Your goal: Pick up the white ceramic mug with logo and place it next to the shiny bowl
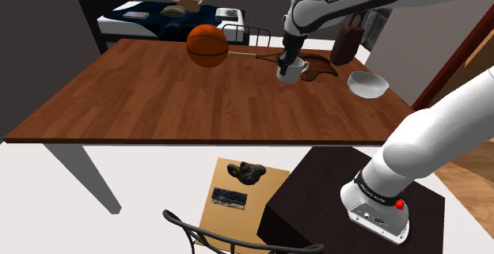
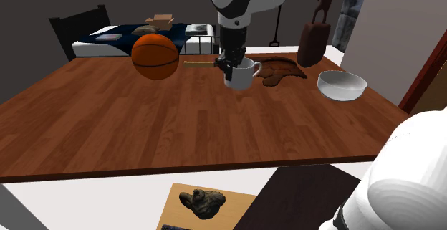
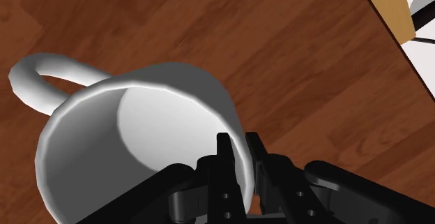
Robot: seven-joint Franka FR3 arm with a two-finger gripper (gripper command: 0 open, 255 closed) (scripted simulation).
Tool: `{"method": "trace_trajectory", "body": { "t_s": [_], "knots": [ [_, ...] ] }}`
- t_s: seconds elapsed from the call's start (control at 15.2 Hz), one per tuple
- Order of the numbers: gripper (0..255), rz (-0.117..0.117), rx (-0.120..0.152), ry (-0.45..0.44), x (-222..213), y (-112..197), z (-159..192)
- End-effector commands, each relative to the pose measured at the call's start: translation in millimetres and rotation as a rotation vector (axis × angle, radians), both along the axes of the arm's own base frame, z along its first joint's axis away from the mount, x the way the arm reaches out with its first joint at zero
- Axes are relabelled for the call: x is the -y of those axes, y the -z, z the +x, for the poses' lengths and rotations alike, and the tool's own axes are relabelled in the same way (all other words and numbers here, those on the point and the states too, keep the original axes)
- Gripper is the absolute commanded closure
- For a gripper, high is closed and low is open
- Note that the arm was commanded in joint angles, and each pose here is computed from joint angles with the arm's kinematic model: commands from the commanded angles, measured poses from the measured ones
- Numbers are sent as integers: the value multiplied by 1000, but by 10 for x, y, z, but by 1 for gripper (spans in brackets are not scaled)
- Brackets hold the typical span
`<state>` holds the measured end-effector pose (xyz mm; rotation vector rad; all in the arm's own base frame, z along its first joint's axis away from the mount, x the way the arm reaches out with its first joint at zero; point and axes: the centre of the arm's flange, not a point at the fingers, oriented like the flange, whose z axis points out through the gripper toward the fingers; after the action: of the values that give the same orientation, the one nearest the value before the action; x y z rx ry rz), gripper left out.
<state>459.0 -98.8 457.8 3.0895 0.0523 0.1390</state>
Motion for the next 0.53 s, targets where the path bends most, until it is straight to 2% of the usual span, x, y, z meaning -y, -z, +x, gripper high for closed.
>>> {"method": "trace_trajectory", "body": {
  "t_s": [0.0, 0.46],
  "knots": [
    [255, 0, 0, -1, 177, -3, -204],
    [255, 0, 0, -1, 766, -3, -916]
  ]
}}
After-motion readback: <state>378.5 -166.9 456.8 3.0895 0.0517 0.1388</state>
